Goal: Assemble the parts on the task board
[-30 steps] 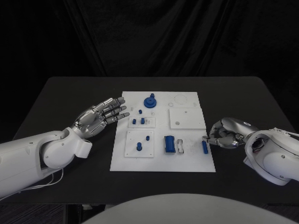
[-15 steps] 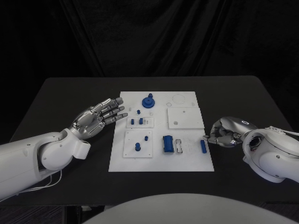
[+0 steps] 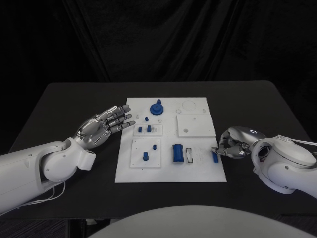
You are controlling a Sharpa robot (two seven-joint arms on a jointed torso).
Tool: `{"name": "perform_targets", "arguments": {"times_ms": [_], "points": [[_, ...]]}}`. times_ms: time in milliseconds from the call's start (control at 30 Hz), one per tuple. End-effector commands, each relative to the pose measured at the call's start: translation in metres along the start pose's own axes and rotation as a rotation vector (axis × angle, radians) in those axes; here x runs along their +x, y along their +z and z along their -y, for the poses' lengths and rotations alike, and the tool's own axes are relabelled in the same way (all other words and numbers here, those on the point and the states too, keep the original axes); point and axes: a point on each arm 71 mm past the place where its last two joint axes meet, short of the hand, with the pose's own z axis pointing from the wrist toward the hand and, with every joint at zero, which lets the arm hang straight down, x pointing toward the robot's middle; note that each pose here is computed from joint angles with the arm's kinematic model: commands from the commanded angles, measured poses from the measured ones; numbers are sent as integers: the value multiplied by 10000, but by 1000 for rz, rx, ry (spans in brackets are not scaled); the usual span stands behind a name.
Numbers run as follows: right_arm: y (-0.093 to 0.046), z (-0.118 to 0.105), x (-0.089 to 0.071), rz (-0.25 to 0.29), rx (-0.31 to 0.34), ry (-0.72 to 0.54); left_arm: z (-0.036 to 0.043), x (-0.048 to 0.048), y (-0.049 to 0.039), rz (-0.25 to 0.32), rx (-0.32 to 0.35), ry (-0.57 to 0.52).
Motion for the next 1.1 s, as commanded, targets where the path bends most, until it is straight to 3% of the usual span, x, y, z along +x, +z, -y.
{"name": "perform_targets", "arguments": {"times_ms": [33,500,933,1100], "points": [[0,15,35,-12,19,-17,-2,9,-2,-7,11,-9],[34,-2,162,-48,20,-29,-23,5,-14,-6,6,-12],[54,-49,378,-84,7,-23,-35,-3,-28,-5,1,-14],[52,-67,407,-76,-1,-10,-42,-5,-33,-4,0,-15]]}}
